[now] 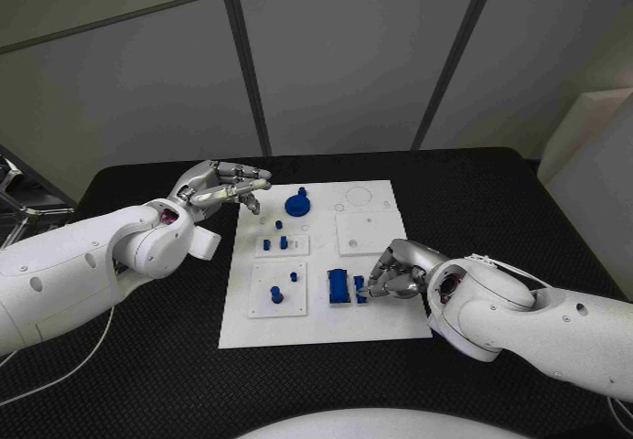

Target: Assemble the parts on the task board

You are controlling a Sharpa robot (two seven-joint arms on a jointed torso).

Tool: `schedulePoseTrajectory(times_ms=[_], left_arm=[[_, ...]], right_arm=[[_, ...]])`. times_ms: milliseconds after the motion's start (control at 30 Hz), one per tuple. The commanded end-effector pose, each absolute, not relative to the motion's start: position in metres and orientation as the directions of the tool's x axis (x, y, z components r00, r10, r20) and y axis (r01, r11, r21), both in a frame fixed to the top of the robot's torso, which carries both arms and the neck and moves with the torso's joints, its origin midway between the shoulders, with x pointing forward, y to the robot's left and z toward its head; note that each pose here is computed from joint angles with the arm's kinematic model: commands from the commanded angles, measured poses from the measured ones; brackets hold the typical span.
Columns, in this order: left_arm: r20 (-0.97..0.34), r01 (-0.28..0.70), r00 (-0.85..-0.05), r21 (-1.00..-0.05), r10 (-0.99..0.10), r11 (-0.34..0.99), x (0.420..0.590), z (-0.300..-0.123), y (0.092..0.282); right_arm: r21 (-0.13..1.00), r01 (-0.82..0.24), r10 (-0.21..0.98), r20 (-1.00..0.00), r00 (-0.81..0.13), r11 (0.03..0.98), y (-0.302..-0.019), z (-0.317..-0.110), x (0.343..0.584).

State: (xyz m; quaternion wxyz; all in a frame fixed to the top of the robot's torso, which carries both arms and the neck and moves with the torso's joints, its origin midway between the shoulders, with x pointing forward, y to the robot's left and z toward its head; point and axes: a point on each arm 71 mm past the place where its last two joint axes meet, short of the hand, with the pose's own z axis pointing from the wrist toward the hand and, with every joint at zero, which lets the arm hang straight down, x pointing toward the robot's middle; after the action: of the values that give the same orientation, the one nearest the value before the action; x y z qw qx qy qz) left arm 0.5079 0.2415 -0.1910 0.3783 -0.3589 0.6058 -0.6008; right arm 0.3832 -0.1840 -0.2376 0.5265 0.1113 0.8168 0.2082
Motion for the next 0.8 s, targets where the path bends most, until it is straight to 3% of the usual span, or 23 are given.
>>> schedulePoseTrajectory(times_ms=[33, 467, 800], left_arm=[[-0.020, 0.020, -0.464, -1.000, -0.886, 0.012, 0.508, -0.190, 0.241], [-0.020, 0.021, -0.464, -1.000, -0.886, 0.011, 0.508, -0.190, 0.240], [-0.019, 0.021, -0.465, -1.000, -0.885, 0.011, 0.508, -0.190, 0.239]], right_arm=[[0.486, -0.063, 0.423, -0.812, -0.402, 0.872, -0.183, -0.234, 0.383], [0.614, -0.181, 0.518, -0.762, -0.388, 0.768, -0.179, -0.225, 0.380], [0.517, -0.272, 0.389, -0.826, -0.408, 0.812, -0.165, -0.227, 0.380]])
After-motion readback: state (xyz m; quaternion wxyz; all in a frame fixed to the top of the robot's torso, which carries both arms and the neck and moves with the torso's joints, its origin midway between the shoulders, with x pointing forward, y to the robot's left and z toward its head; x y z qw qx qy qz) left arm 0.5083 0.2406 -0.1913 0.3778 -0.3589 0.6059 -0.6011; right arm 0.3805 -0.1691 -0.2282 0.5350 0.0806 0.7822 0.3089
